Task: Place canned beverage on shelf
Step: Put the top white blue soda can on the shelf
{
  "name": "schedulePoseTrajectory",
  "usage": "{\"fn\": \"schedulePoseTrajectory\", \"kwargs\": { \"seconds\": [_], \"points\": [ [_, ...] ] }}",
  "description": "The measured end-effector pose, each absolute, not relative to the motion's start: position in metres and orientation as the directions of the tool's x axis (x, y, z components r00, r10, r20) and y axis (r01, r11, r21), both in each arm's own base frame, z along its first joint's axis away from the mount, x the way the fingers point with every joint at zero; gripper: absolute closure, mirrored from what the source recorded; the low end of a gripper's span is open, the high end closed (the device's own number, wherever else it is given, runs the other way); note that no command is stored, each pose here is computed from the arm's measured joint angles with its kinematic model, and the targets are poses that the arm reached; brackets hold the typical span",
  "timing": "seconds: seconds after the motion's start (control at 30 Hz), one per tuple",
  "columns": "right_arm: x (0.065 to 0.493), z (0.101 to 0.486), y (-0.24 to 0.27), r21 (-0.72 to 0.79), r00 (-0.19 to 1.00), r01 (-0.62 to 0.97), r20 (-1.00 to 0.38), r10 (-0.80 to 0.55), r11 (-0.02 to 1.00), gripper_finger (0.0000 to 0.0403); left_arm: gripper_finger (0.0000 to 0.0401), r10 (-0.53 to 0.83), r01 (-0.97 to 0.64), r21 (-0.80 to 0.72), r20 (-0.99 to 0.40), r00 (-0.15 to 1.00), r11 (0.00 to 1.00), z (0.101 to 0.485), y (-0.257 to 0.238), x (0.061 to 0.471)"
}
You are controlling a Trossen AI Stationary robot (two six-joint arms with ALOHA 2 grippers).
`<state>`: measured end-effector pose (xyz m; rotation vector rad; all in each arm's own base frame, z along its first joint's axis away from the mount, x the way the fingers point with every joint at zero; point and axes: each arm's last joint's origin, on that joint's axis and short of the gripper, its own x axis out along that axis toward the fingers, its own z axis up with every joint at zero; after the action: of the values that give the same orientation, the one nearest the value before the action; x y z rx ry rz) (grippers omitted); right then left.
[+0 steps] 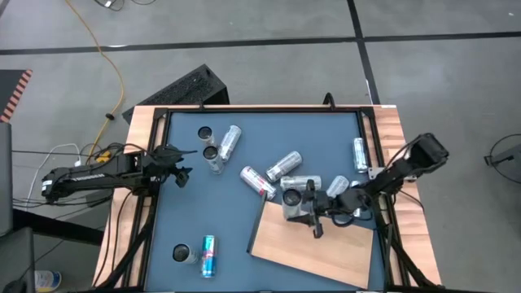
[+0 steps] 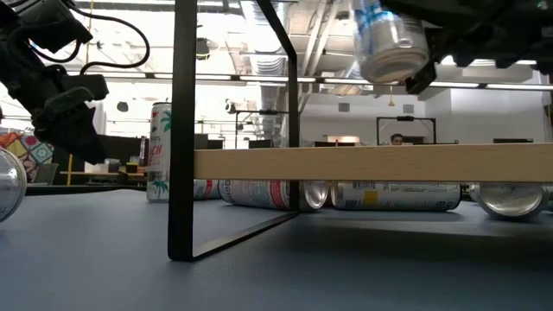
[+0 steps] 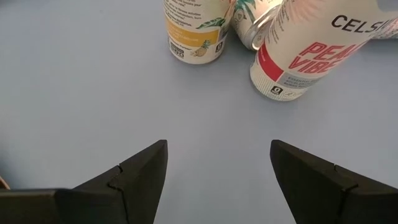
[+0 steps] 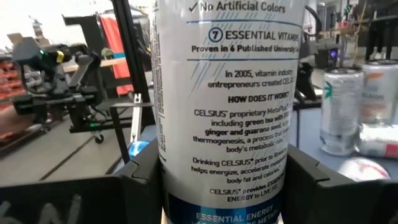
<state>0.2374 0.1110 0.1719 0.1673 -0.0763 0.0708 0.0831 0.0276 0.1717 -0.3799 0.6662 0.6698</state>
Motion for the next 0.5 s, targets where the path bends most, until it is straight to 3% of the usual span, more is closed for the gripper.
{"fn": "schedulePoseTrajectory", "kwargs": {
  "seconds": [0.2,0.33,0.5],
  "points": [
    [0.244,0.151,0.117,0.149,0.985,-0.087,0.160,0.063,0.985,0.0197,0.0131,0.444,-0.677,-0.114,-0.673,0.591,0.728,0.172,0.028,0.083],
    [0.255,0.129,0.121,0.128,0.997,-0.014,0.072,0.005,0.992,0.0197,0.0131,0.444,-0.676,-0.113,-0.673,0.591,0.728,0.172,0.028,0.083],
    [0.277,0.126,0.127,0.080,0.993,0.027,0.110,-0.035,0.996,0.0190,0.0131,0.444,-0.676,-0.113,-0.674,0.591,0.728,0.172,0.028,0.083]
  ]
}}
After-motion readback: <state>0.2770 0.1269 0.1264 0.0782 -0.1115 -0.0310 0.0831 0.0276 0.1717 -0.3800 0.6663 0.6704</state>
